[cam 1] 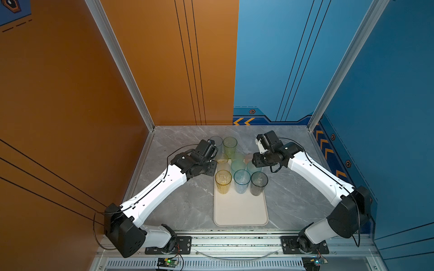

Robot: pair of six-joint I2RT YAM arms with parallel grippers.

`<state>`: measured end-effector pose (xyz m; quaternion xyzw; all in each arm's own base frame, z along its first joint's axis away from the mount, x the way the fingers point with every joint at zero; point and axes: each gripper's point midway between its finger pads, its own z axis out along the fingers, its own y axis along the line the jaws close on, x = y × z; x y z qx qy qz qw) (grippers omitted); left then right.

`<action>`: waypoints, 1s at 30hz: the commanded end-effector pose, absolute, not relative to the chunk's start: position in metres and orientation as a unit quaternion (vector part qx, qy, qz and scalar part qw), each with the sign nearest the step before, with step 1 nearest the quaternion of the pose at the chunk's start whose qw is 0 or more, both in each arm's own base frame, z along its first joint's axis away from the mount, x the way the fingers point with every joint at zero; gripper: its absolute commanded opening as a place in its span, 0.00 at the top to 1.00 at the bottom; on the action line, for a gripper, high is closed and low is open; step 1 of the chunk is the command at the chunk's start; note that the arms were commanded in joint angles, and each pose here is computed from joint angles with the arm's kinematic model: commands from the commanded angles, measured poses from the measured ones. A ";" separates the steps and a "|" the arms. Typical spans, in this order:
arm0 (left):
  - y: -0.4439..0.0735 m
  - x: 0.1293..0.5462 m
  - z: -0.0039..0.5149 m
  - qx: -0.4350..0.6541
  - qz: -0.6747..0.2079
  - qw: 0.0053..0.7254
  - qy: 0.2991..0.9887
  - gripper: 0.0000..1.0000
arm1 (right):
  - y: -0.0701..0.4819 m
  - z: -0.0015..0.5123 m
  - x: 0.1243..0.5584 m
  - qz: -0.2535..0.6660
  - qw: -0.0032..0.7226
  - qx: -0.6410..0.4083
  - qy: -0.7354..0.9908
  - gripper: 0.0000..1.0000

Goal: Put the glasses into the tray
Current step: 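Raise left gripper back over the yellow glasses while right gripper reaches the green glass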

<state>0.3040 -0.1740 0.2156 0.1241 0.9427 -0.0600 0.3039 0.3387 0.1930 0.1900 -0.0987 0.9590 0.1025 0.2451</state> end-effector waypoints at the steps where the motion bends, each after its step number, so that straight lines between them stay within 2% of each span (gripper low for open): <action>1: -0.170 0.317 0.239 0.101 -0.081 0.334 0.934 0.81 | 0.201 0.191 0.344 0.109 0.239 -0.105 0.959 0.54; 15: -0.161 0.357 0.266 0.045 -0.105 0.399 0.910 0.81 | 0.219 0.214 0.374 0.112 0.262 -0.121 0.951 0.54; 21: -0.146 0.356 0.266 0.033 -0.083 0.407 0.909 0.81 | 0.220 0.223 0.393 0.114 0.272 -0.112 0.949 0.54; 30: -0.123 0.351 0.262 0.013 -0.073 0.404 0.912 0.80 | 0.231 0.229 0.429 0.116 0.276 -0.103 0.949 0.62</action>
